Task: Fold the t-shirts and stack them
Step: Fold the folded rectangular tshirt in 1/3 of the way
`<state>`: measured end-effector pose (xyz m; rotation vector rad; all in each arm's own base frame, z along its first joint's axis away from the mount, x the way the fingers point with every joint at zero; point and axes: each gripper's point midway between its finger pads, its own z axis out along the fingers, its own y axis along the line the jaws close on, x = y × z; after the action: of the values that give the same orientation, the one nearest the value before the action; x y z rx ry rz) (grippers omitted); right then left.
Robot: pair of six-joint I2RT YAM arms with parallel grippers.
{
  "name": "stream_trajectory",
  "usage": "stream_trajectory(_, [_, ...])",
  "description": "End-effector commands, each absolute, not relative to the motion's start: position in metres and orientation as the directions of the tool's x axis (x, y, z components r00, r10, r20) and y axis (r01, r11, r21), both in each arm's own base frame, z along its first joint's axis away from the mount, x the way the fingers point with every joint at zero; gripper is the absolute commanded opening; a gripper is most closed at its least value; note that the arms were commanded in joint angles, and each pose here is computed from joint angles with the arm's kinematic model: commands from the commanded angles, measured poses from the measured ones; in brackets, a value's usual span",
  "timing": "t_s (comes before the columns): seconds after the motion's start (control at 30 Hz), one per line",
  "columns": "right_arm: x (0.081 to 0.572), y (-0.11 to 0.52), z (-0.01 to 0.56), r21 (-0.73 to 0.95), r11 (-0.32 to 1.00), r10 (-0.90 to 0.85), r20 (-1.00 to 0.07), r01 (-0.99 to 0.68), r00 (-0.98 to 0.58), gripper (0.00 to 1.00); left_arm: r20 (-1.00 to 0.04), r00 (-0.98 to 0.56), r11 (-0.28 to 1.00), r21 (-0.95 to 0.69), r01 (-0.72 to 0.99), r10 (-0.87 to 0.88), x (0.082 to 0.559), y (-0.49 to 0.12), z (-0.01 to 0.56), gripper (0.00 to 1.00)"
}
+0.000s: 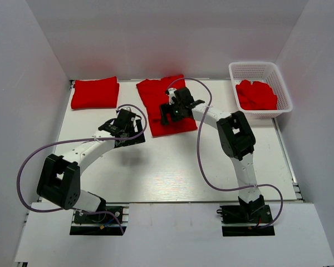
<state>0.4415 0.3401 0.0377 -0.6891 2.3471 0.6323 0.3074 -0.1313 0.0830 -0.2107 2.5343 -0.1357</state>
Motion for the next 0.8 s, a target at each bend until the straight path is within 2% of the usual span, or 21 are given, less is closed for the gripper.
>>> stream_trajectory(0.0, [0.477, 0.359, 0.062, 0.237, 0.737, -0.263, -0.762, -0.633, -0.591, 0.9, -0.552, -0.811, 0.979, -0.169, -0.117, -0.193, 0.308, -0.134, 0.088, 1.0])
stream_trajectory(0.23, [0.496, 0.375, 0.074, 0.271, 0.728, -0.209, -0.787, -0.63, -0.58, 0.9, -0.546, -0.819, 0.98, -0.174, -0.092, -0.174, 0.308, -0.138, 0.086, 1.0])
stream_trajectory(0.43, [0.496, 0.377, 0.087, 0.252, 0.713, -0.199, -0.821, -0.654, -0.535, 0.9, -0.548, -0.823, 0.979, -0.198, -0.051, -0.154, 0.327, -0.153, 0.08, 1.0])
stream_trajectory(0.57, [0.511, 0.385, 0.093, 0.25, 0.712, -0.178, -0.84, -0.656, -0.513, 0.9, -0.547, -0.825, 0.981, -0.19, -0.043, -0.142, 0.332, -0.155, 0.084, 1.0])
stream_trajectory(0.63, [0.515, 0.387, 0.079, 0.251, 0.716, -0.184, -0.832, -0.651, -0.524, 0.9, -0.552, -0.822, 0.982, -0.183, -0.048, -0.143, 0.333, -0.154, 0.084, 1.0])
stream_trajectory(0.77, [0.541, 0.395, 0.09, 0.223, 0.724, -0.143, -0.877, -0.653, -0.459, 0.9, -0.545, -0.828, 0.986, -0.162, -0.049, -0.13, 0.327, -0.148, 0.08, 1.0])
